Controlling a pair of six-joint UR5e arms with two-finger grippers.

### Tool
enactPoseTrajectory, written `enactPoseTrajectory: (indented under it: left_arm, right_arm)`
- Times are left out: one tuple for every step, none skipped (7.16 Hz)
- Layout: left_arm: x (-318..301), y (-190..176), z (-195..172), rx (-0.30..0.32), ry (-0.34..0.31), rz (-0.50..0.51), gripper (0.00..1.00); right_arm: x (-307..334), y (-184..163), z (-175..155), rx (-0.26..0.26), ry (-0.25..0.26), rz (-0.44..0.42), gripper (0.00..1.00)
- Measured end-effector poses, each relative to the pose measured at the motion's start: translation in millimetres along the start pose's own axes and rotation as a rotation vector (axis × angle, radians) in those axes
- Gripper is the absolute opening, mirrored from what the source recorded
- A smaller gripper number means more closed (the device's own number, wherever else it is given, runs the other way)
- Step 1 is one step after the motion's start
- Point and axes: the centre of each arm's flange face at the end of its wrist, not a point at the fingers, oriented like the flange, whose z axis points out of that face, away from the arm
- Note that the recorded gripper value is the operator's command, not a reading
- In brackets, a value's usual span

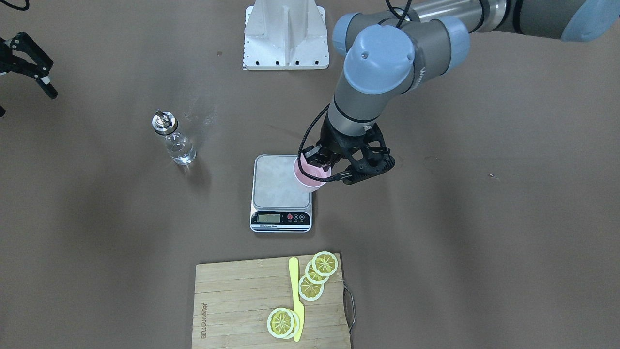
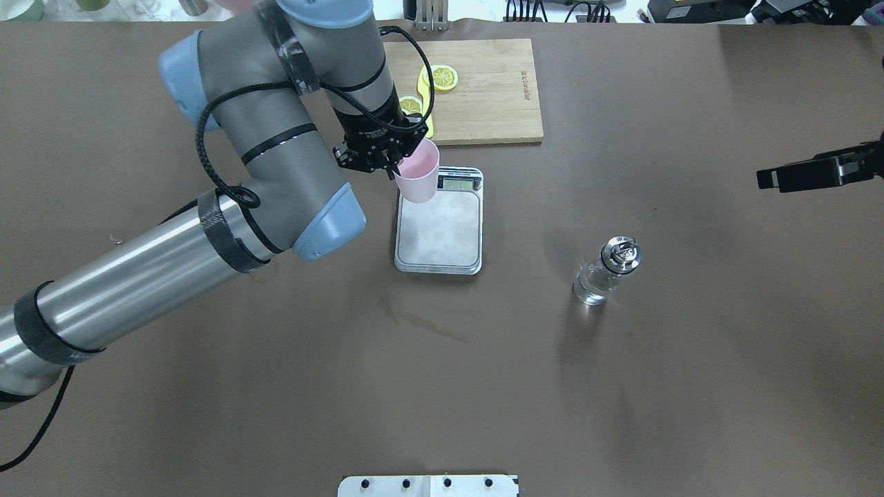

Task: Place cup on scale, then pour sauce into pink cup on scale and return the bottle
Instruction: 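Carry the pink cup with the left gripper onto the scale while the right arm enters, then release the cup and lift the left gripper while the right gripper nears the bottle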

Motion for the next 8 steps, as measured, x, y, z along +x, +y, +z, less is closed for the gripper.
enactPoseTrajectory:
  left_arm:
    - [9.8,13.4,15.9,0.013,-0.002,-0.004,0.0]
    - [16.1,27.2,32.8,0.028,0.001,0.002,0.0]
    - [19.2,37.7,45.8,0.035,0.005,0.013,0.0]
    - [20.5,42.8,51.5,0.04,0.01,0.02,0.15]
    - [20.7,43.5,53.3,0.046,0.02,0.028,0.58]
    - [19.7,41.9,54.7,0.059,0.028,0.035,0.71]
    - [17.3,39.2,57.3,0.081,0.029,0.037,0.99]
    - [15.8,37.6,58.1,0.094,0.031,0.039,0.99]
  right_arm:
    - [-4.7,1.3,-0.5,0.009,-0.009,-0.004,1.0]
    - [-6.6,1.8,-0.9,0.015,-0.012,-0.007,1.0]
    - [-7.8,1.9,-1.4,0.019,-0.012,-0.009,1.0]
    - [-9.3,2.2,-1.8,0.023,-0.012,-0.012,1.0]
    - [-11.6,2.7,-2.2,0.024,-0.014,-0.016,1.0]
    - [-13.5,3.2,-2.0,0.026,-0.016,-0.021,1.0]
    - [-15.6,3.1,-1.7,0.035,-0.018,-0.029,1.0]
    - [-18.0,2.7,-1.6,0.049,-0.021,-0.039,1.0]
